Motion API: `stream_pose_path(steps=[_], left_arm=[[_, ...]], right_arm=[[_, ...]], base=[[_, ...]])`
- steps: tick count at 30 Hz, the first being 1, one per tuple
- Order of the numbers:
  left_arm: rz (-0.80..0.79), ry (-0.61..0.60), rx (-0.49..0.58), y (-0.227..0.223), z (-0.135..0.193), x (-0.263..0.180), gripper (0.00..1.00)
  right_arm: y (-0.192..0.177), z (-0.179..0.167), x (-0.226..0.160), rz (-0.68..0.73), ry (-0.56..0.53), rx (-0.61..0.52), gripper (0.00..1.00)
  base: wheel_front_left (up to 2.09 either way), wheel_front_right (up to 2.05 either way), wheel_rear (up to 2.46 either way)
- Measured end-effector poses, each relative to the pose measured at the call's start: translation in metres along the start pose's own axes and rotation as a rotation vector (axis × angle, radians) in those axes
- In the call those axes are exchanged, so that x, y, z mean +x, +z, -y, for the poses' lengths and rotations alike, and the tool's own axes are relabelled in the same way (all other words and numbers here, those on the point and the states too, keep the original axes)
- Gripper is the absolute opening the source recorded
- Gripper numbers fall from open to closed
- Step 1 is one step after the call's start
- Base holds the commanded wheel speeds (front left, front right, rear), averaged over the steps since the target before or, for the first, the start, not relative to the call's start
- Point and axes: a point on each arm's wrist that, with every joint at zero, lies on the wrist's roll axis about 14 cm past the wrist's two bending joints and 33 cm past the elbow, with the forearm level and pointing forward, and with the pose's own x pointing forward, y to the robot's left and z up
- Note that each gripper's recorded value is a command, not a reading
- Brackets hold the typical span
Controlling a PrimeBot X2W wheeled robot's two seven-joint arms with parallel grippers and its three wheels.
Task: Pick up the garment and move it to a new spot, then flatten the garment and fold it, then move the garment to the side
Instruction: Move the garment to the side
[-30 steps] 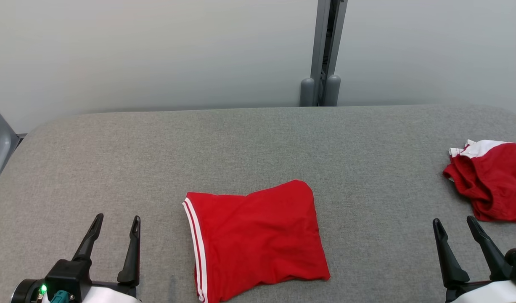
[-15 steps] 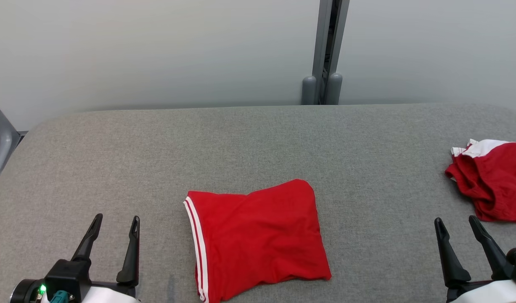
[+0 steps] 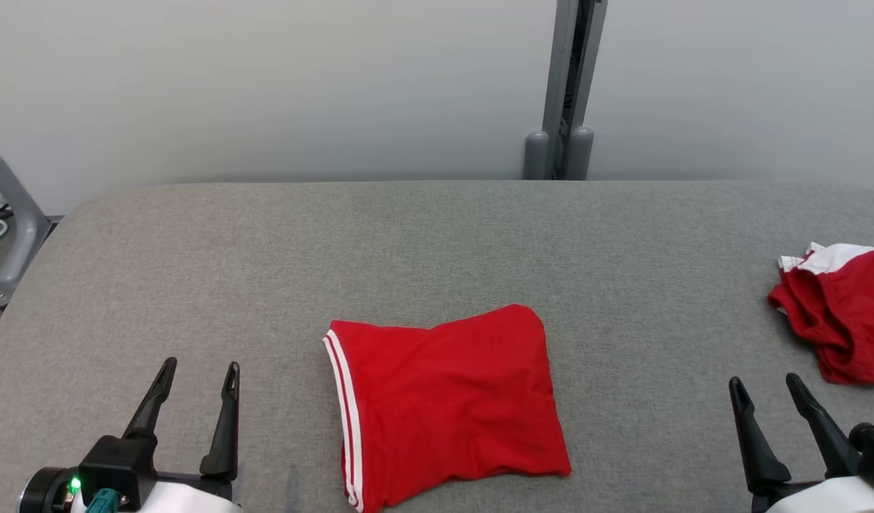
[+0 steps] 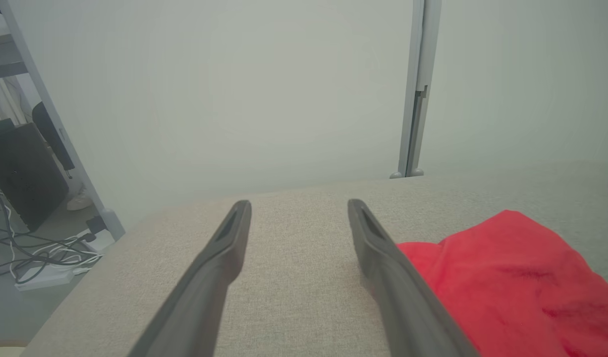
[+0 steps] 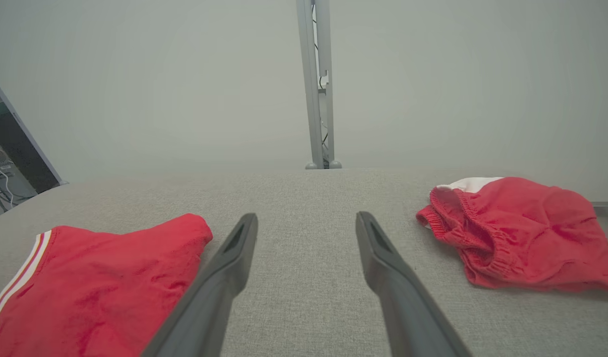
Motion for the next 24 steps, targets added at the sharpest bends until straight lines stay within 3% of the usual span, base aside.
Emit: stream_pose_path(steps=[13,24], left_arm=[[0.017,0.093,-0.008,0.000,-0.024,-0.008,1.00],[-0.026,0.167,-0.013,-0.019,-0.040,-0.009,1.00]], right_arm=[[-0.069,-0.088,0.049,-0.328,0.319,0.021,1.00],[-0.137,-0.127,0.081,-0.571,0.449,0.011,1.00]], base=[[0.00,0.00,0.00],[0.00,0.00,0.00]])
